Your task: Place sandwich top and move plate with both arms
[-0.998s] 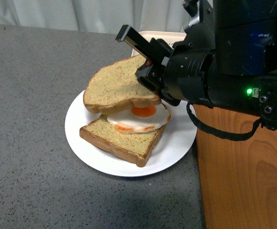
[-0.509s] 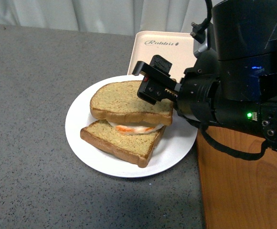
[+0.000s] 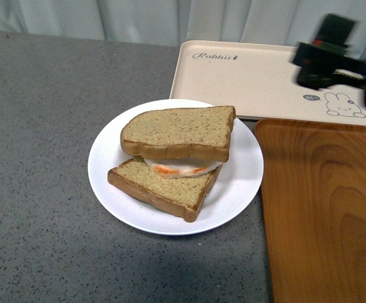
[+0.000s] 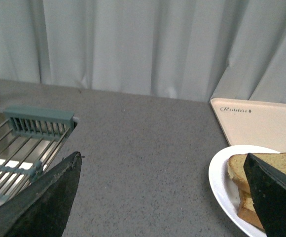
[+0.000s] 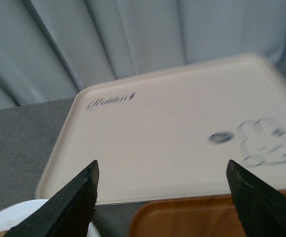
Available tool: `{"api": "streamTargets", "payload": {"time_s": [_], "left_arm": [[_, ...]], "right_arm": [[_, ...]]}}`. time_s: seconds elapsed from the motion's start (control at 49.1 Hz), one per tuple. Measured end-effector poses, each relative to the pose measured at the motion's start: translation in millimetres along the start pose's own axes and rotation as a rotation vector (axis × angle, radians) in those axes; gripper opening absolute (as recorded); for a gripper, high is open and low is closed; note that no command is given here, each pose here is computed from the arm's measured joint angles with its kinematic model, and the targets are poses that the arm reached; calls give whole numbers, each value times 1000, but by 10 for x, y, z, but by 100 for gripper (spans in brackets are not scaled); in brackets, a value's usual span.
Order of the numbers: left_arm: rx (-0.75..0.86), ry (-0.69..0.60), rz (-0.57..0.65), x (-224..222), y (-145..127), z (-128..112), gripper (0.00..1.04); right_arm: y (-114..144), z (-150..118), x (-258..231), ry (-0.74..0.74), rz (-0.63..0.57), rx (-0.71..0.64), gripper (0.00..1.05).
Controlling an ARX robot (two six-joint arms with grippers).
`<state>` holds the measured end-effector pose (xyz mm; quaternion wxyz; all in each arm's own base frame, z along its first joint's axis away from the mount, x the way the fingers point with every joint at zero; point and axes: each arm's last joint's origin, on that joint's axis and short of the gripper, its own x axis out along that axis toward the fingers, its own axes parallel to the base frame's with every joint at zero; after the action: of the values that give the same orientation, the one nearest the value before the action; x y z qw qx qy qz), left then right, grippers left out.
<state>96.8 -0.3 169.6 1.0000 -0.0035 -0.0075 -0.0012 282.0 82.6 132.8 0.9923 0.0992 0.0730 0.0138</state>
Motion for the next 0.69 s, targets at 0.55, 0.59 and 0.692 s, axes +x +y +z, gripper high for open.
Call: {"api": "streamTargets", "payload": {"time_s": [0.55, 0.59, 0.692], "left_arm": [[0, -1, 2, -1, 1, 1, 98], [0, -1, 2, 0, 1, 1, 98], [0, -1, 1, 0, 0, 1, 98]], "right_arm": [[-723, 186, -1868, -115, -26, -195, 1], [-719, 199, -1894, -139, -24, -195, 1], [-718, 203, -1903, -148, -24, -195, 1]]}}
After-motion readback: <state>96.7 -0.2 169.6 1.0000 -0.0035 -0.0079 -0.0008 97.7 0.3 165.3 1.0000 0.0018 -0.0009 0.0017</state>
